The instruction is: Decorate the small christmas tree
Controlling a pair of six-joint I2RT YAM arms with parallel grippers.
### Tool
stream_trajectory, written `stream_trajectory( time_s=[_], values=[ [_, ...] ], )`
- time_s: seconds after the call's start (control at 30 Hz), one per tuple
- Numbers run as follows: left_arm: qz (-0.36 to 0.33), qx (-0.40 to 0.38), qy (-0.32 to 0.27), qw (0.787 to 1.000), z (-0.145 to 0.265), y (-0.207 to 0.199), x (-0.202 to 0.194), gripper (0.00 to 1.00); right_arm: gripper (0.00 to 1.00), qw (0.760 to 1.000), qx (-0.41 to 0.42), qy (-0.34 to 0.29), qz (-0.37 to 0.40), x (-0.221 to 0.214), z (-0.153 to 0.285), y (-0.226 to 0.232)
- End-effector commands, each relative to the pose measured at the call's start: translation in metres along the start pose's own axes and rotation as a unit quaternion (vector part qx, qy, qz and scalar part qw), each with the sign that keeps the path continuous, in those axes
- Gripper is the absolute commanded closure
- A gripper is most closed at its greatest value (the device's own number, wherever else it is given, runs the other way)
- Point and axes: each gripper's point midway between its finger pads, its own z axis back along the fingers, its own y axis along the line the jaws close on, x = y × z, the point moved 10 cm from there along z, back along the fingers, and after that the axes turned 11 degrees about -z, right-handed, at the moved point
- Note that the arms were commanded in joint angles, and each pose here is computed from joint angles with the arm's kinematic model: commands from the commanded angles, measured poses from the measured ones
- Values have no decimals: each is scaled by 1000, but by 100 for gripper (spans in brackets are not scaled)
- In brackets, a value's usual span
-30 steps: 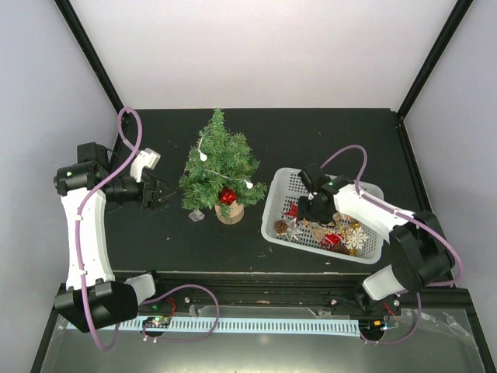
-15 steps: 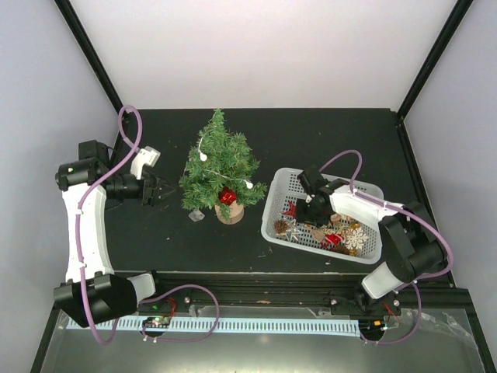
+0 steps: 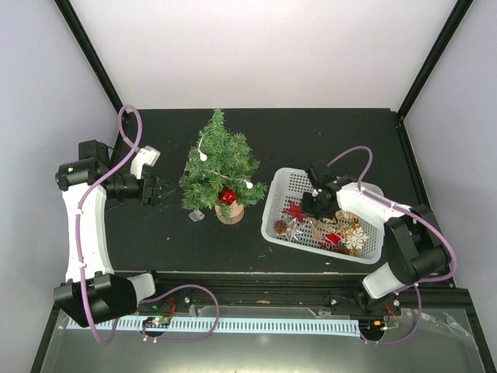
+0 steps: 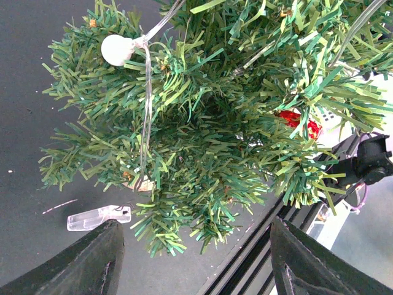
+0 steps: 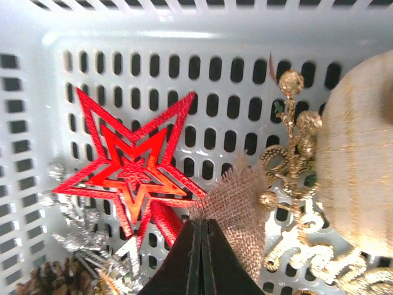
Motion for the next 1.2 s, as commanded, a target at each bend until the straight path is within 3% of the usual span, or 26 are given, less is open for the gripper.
stream_trajectory(
  time_s=[0.0,0.5,0.67,0.77,0.9,1.03,1.17],
  values=[
    [-19,9,-10,1000,4,0,9,34,99,998,7,-62,11,14,35,7],
    [-71,49,-47,995,34,-23,43,34,99,985,80,-140,54,2,130,8],
    [-99,46,-72,991,46,-41,53,34,99,968,160,-161,106,-9,167,12],
    [-113,34,-85,989,51,-51,57,34,99,941,241,-183,155,-19,194,17],
    [-128,15,-97,987,54,-63,59,34,99,875,376,-208,223,-38,247,25],
    [-137,-1,-101,985,55,-77,65,35,99,814,476,-186,277,-58,298,36],
    [-195,-46,-96,975,55,-111,78,35,99,762,535,-135,339,-81,335,60]
  ],
)
